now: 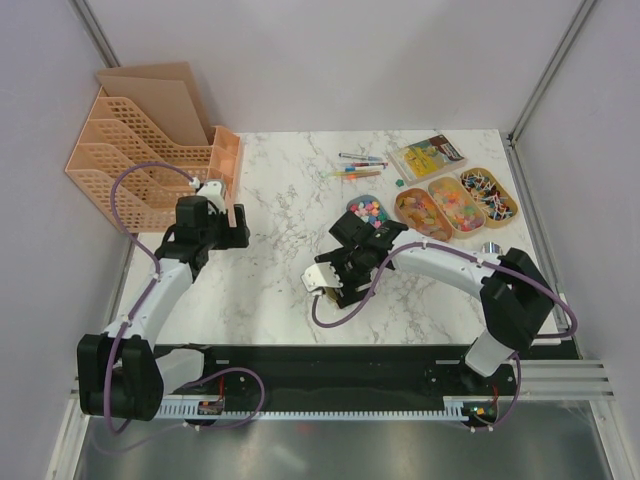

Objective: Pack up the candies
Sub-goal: Close the bottle lid on the packing bottle.

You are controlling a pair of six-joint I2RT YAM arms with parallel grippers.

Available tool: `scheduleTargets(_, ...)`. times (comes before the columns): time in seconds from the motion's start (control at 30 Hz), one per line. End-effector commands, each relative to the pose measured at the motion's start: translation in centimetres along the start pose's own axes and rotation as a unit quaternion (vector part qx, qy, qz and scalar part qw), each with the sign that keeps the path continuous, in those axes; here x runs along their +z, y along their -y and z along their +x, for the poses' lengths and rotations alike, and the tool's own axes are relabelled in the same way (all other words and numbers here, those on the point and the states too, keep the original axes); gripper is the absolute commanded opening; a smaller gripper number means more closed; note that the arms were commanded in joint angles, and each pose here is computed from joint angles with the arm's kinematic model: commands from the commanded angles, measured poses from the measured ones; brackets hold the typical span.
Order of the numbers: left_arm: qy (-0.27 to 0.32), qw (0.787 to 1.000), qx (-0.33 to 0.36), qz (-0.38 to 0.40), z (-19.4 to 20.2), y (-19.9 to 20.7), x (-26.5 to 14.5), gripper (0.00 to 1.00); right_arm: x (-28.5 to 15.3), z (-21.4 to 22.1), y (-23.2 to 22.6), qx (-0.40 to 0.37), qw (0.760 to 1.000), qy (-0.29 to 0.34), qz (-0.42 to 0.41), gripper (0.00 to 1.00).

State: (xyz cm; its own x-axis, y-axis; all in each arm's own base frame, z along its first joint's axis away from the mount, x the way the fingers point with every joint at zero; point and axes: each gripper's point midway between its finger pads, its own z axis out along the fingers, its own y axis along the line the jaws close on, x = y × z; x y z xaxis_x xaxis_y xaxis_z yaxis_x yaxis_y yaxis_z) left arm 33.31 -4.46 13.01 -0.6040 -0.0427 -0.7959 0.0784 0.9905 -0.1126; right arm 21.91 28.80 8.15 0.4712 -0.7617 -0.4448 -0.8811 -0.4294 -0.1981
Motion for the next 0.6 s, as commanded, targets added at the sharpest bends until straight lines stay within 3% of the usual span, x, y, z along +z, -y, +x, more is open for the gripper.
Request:
scheduleTargets(0.0, 0.029, 0.999, -0.016, 0.015, -1.5, 0.6, -0.2, 0.96, -0.5, -1.2, 1.8, -0.006, 1.000, 0.013, 0.024, 0.83)
scheduleTargets(0.57, 0.026, 0.999, -0.018, 0.030, -1.4, 1.2, 0.0, 0.95, -1.0, -0.9, 3.1, 0.044, 0.998, 0.000, 0.035, 0.98)
